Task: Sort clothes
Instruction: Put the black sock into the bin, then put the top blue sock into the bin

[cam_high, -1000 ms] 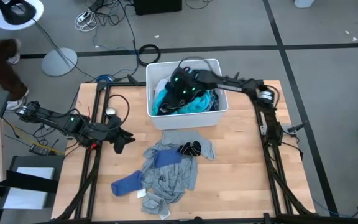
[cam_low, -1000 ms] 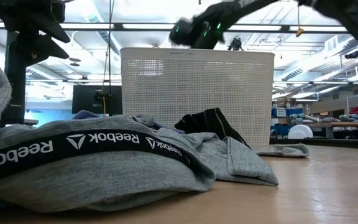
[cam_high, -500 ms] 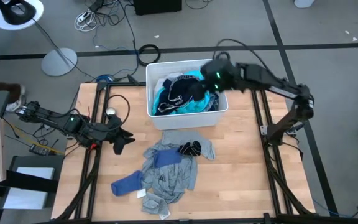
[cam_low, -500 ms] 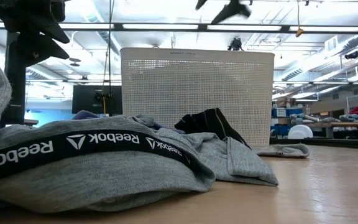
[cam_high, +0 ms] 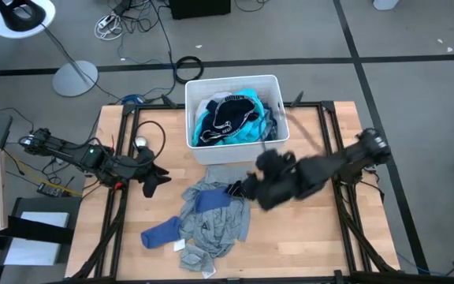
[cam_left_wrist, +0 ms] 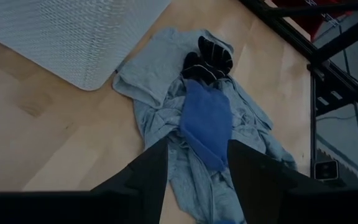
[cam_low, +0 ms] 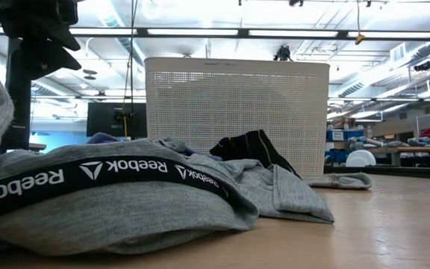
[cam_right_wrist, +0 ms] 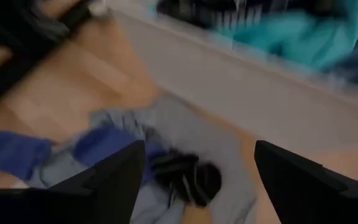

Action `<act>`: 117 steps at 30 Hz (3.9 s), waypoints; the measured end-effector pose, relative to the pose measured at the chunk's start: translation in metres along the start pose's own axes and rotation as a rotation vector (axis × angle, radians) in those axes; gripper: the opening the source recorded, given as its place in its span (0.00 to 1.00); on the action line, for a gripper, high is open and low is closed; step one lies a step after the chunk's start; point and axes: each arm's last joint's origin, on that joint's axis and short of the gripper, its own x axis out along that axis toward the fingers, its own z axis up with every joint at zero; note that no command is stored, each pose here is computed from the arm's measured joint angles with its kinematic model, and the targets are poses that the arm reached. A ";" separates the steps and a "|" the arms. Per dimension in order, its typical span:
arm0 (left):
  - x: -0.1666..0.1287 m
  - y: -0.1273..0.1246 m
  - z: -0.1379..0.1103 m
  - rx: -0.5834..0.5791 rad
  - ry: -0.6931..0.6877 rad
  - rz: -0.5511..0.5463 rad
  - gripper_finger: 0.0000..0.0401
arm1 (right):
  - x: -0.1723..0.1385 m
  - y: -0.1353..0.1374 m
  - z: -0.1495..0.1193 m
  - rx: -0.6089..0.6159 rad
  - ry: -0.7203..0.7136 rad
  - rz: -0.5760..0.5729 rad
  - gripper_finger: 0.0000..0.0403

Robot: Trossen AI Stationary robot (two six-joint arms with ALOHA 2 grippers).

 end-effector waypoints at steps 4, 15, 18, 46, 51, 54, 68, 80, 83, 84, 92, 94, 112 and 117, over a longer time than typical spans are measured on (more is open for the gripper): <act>0.000 0.000 0.000 0.013 0.007 -0.008 0.43 | 0.033 0.027 -0.034 0.021 0.098 -0.063 0.74; 0.000 -0.001 -0.001 0.013 0.039 -0.039 0.43 | 0.115 0.064 -0.081 0.163 0.272 -0.153 0.48; 0.000 -0.002 -0.001 0.012 0.043 -0.045 0.43 | 0.130 0.062 -0.079 0.189 0.319 -0.184 0.44; 0.000 -0.003 -0.001 0.007 0.063 -0.073 0.43 | 0.011 -0.008 0.026 0.146 0.030 0.025 0.00; 0.000 -0.002 0.000 0.004 0.037 -0.051 0.43 | -0.020 -0.047 0.079 0.107 -0.187 0.103 0.00; 0.000 -0.003 0.001 -0.020 0.009 -0.042 0.43 | -0.021 -0.067 0.113 0.071 -0.294 0.102 0.01; 0.006 -0.008 0.008 -0.191 -0.120 -0.007 0.43 | 0.076 -0.133 0.201 -0.001 -0.156 0.212 0.23; 0.040 -0.022 0.004 -0.178 -0.034 0.004 0.43 | 0.009 -0.166 0.190 -0.012 -0.130 0.315 0.41; 0.050 -0.025 -0.001 -0.153 0.040 -0.007 0.43 | -0.020 -0.162 0.170 0.012 -0.103 0.315 0.40; 0.053 -0.026 -0.003 -0.140 0.076 -0.015 0.43 | -0.028 -0.159 0.162 0.015 -0.101 0.294 0.40; 0.082 -0.032 -0.018 -0.092 0.303 -0.055 0.43 | -0.071 -0.131 0.094 0.038 -0.079 0.119 0.39; 0.090 -0.033 -0.022 -0.091 0.341 -0.066 0.43 | -0.076 -0.130 0.078 0.043 -0.044 0.070 0.39; 0.168 -0.024 -0.035 -0.274 0.321 0.018 0.37 | -0.029 -0.076 -0.064 -0.038 0.156 0.272 0.37; 0.170 -0.024 -0.033 -0.313 0.299 0.014 0.06 | 0.012 -0.068 -0.125 -0.011 0.244 0.437 0.35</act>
